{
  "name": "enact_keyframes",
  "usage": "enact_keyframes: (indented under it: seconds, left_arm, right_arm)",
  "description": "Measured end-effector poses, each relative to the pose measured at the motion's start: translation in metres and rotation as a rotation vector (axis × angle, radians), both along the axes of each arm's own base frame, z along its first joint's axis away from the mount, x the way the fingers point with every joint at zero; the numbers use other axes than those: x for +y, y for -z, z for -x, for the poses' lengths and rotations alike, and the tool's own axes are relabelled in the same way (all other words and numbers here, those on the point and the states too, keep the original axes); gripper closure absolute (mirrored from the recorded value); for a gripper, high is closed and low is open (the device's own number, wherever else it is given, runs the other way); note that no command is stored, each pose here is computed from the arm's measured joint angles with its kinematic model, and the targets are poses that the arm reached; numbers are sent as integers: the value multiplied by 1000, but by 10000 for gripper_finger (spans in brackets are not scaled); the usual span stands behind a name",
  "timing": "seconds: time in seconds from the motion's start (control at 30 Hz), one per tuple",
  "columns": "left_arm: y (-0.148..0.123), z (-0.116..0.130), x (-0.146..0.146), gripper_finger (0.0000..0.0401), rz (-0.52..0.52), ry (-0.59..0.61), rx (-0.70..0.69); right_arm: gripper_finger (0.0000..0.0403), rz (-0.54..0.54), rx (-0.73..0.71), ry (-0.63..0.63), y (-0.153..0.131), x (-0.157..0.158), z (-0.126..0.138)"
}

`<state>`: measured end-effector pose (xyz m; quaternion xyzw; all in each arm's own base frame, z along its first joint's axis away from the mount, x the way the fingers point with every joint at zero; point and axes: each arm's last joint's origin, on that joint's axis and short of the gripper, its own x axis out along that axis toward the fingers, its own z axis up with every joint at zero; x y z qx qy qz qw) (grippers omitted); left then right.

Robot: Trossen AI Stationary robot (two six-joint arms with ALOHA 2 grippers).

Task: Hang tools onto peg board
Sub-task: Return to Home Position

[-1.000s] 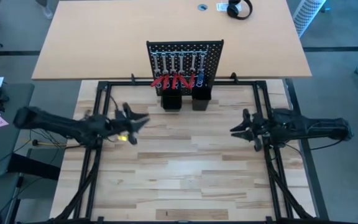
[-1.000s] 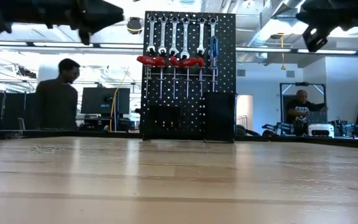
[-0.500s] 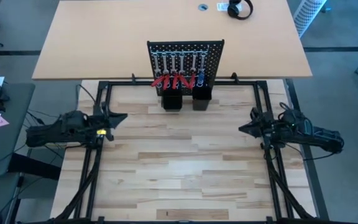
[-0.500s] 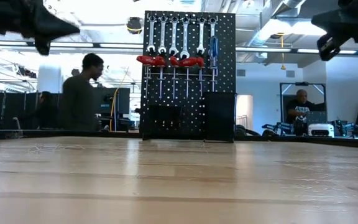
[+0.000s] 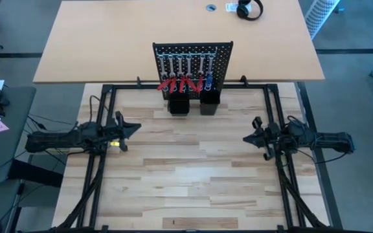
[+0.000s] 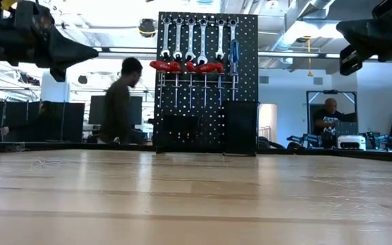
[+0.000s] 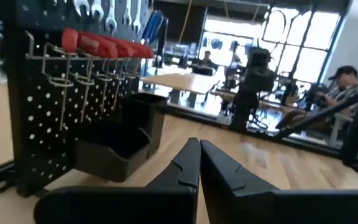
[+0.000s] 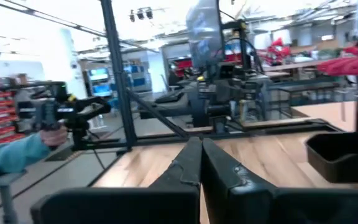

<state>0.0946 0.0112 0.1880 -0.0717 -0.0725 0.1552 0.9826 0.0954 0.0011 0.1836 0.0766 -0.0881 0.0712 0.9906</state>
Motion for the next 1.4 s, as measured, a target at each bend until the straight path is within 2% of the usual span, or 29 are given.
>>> enact_keyframes:
  seconds: [0.13, 0.3, 0.47, 0.57, 0.7, 0.77, 0.9, 1.0, 1.4]
  left_arm:
    - [10, -3, -1, 398, -1, 36, 13]
    - [11, -3, -4, 398, -28, 136, 24]
    - [12, -4, -4, 397, -52, 140, 40]
    - [12, -4, -4, 397, -89, 135, 50]
    - [13, -4, -4, 397, -102, 125, 58]
    - [14, -4, -3, 397, -102, 101, 73]
    - [18, -4, -1, 397, -112, 50, 116]
    - [18, -4, -1, 397, -112, 48, 118]
    - [18, -4, -1, 397, -112, 48, 120]
  right_arm:
    - [394, 5, 20, 44, 2, 0, 0]
    - [393, 11, 59, -20, 6, 5, -1]
    - [393, 63, 126, -55, 13, 9, -1]
    - [393, 100, 110, 9, 12, 9, -2]
    - [393, 99, 134, 223, 13, 3, -2]
    - [392, 107, 141, 279, 14, 1, -2]
    - [392, 115, 178, 289, 17, -1, -5]
    - [391, 63, 210, 282, 19, -1, -7]
    - [391, 79, 234, 281, 22, -1, -8]
